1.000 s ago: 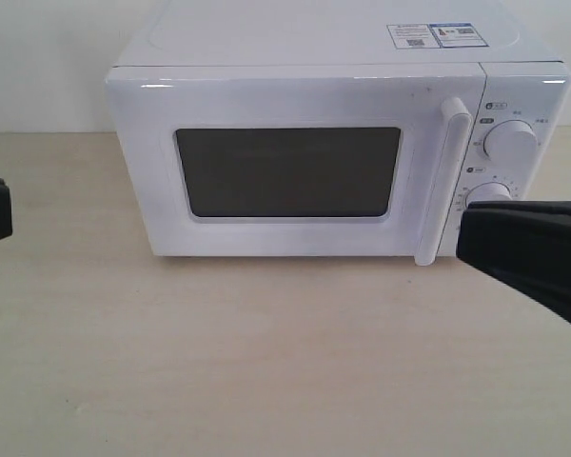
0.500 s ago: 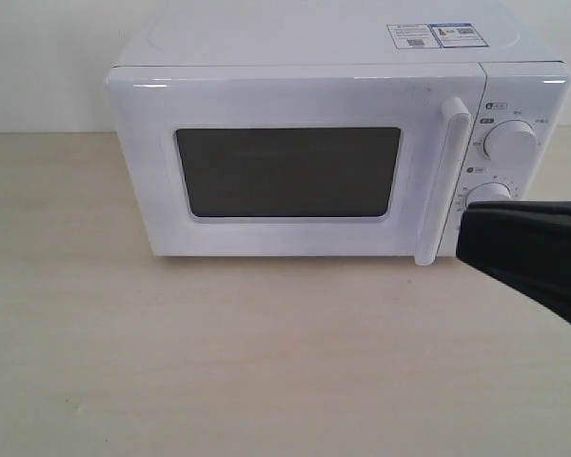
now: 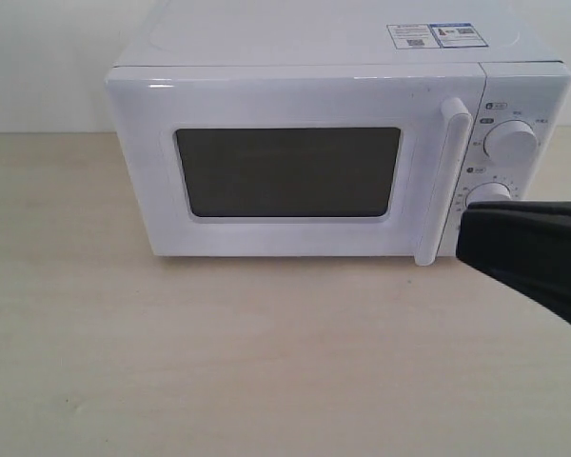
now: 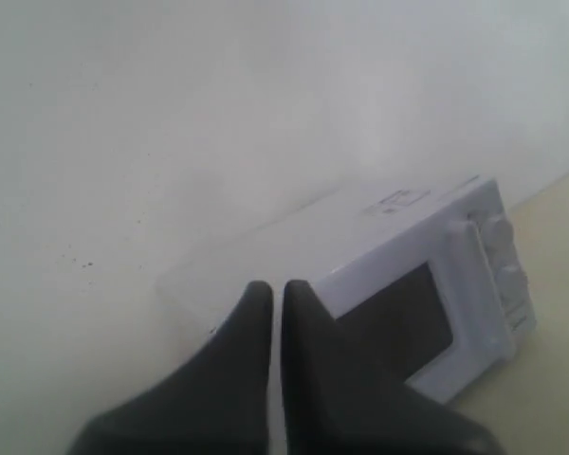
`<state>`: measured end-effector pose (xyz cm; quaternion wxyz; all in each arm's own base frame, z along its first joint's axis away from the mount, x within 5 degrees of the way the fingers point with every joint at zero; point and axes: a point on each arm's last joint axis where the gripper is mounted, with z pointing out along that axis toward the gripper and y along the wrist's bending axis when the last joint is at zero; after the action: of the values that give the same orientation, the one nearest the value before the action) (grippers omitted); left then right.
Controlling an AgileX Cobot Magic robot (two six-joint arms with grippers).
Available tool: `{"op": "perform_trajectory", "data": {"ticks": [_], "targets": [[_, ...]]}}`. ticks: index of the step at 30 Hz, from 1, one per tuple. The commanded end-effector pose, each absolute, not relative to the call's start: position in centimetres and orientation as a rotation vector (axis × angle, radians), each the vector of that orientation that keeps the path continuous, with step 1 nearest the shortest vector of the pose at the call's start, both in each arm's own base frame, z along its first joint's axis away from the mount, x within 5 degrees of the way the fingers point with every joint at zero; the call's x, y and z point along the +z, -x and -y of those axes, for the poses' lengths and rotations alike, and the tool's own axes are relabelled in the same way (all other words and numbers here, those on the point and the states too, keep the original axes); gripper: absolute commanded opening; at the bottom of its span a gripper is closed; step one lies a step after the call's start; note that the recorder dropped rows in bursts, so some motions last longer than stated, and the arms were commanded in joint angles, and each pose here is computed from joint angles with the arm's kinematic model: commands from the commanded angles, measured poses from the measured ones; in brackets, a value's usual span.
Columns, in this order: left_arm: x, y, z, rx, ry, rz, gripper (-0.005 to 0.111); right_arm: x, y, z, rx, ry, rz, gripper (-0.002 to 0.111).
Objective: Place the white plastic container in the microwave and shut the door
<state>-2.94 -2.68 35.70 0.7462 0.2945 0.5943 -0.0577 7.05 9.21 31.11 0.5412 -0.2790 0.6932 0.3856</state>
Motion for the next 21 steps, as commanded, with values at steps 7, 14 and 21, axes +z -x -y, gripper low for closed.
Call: {"op": "perform_trajectory", "data": {"ticks": [7, 14, 21], "targets": [[34.5, 2.1, 2.1, 0.136, -0.659, -1.397, 0.004, 31.0, -7.0, -9.1, 0.905, 0.670, -1.644, 0.000], [32.7, -1.0, 1.2, 0.154, -0.409, -1.280, 0.004, 31.0, -7.0, -9.1, 0.905, 0.670, -1.644, 0.000], [27.2, -3.9, 0.9, 0.152, -0.346, -1.365, 0.004, 31.0, -7.0, -9.2, 0.924, 0.658, -1.646, 0.000]]}}
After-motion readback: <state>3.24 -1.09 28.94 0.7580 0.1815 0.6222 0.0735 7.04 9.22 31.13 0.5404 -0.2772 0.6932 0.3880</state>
